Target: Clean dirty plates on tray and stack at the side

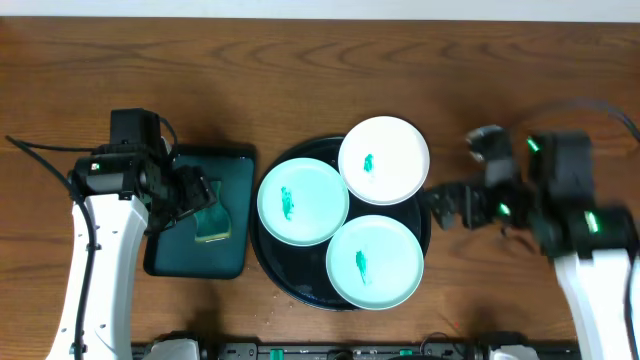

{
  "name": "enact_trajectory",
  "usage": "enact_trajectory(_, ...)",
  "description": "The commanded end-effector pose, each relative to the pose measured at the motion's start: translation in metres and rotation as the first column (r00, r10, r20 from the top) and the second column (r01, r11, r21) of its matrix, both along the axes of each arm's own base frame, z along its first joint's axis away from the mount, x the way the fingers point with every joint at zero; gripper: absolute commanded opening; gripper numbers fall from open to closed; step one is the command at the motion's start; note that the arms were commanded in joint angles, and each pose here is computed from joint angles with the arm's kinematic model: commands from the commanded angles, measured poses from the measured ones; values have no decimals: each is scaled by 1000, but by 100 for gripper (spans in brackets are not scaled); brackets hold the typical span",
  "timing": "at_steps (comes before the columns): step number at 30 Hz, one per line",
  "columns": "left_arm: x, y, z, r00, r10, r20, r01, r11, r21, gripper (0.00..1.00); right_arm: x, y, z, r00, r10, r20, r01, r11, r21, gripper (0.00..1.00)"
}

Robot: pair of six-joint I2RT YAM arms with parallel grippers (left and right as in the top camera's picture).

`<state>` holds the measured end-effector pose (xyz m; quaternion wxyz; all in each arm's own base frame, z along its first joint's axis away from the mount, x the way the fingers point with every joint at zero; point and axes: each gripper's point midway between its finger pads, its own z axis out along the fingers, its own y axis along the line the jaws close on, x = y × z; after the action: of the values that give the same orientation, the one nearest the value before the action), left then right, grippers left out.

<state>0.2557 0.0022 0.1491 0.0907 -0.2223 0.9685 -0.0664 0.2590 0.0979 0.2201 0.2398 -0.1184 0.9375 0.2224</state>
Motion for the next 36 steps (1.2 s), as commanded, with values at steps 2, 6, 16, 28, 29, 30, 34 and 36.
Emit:
enact_trajectory(2, 4, 0, 6, 1000, -4, 19, 4, 1000, -6, 79, 14, 32, -16, 980, 147, -138, -157, 986, -62, 99)
enact_trajectory(6, 4, 0, 6, 1000, -4, 19, 4, 1000, -6, 79, 30, 45, -55, 966, 138, -218, -207, 920, -333, 99)
enact_trajectory(16, 4, 0, 6, 1000, -4, 18, 4, 1000, -6, 79, 38, 92, -87, 969, -148, -198, 55, 910, -410, 99)
enact_trajectory(28, 3, 0, 6, 1000, -5, 18, 5, 1000, -7, 79, 30, 146, -139, 788, -451, -418, 366, 890, -271, 88)
enact_trajectory(29, 3, 0, 6, 1000, -4, 18, 4, 1000, -6, 79, 28, 152, -148, 786, -436, -438, 352, 898, -264, 79)
enact_trajectory(30, 3, 0, 6, 1000, -4, 18, 5, 1000, -7, 79, 26, 158, -155, 794, -415, -445, 329, 908, -259, 67)
enact_trajectory(34, 3, 0, 6, 1000, -5, 18, 5, 1000, -7, 79, 19, 166, -180, 815, -377, -440, 265, 918, -295, 61)
enact_trajectory(36, 3, 0, 6, 1000, -5, 18, 5, 1000, -6, 79, 19, 164, -190, 821, -387, -420, 259, 908, -330, 65)
